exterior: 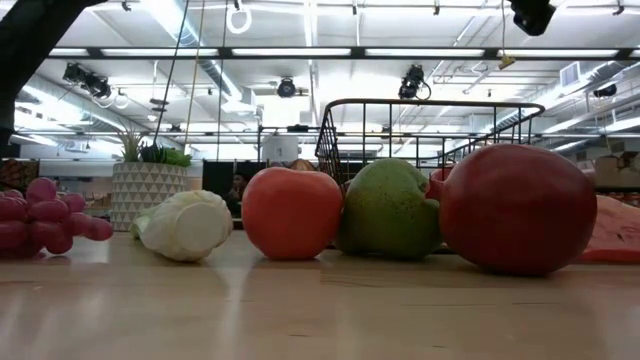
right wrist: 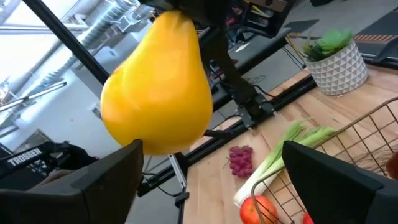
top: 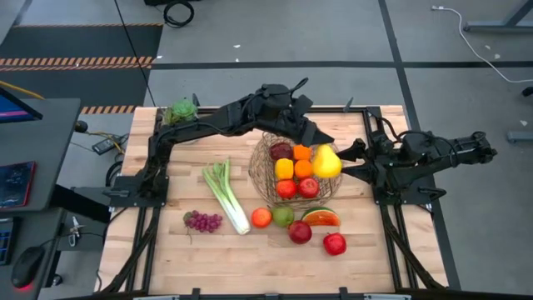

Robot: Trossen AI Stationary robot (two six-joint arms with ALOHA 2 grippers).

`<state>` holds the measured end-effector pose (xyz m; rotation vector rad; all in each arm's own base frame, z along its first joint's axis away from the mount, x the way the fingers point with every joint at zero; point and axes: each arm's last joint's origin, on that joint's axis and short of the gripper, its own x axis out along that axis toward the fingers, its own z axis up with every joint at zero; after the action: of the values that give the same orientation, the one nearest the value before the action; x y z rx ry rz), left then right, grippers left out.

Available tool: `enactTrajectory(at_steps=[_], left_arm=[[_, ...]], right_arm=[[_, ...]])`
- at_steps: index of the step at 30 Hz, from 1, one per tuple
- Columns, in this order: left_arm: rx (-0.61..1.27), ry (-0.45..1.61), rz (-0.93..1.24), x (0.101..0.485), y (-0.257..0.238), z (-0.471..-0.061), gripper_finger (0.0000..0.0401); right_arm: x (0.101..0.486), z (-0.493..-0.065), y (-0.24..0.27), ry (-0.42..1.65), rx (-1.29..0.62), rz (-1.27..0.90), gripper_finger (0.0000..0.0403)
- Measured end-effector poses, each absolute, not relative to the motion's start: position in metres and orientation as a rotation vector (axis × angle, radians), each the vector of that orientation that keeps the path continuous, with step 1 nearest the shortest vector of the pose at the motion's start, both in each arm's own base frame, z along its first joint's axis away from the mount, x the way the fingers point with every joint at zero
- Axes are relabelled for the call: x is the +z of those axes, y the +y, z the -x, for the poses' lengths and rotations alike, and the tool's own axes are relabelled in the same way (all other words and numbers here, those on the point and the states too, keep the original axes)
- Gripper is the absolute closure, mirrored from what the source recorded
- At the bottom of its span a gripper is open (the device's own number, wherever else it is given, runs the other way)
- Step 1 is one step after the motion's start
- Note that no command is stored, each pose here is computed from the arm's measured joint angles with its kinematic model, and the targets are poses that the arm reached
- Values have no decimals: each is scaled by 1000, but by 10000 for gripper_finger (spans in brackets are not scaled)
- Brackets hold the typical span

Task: Build produce basket
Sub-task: Put the yellow pear into the brown wire basket, then put the red apple into the brown wire basket

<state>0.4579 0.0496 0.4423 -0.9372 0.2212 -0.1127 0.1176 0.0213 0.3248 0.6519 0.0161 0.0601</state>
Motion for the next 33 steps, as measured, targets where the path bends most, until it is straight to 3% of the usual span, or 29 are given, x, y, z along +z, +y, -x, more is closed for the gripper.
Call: enactTrajectory(at_steps=[6, 13, 22, 29, 33], left_arm=[[-125, 193, 997, 446, 49, -458, 374], [-129, 193, 919, 445, 49, -458, 373], [-108, 246, 862, 439, 49, -457, 368], [-21, 583, 550, 404, 48, -446, 377], [-12, 767, 218, 386, 50, -435, 375]], right_arm=[[325, -117, 22, 18, 69, -659, 16], [345, -103, 23, -139, 282, -563, 16], [341, -105, 24, -102, 278, -584, 16], [329, -109, 24, 23, 219, -627, 16], [316, -114, 23, 129, 127, -571, 16]])
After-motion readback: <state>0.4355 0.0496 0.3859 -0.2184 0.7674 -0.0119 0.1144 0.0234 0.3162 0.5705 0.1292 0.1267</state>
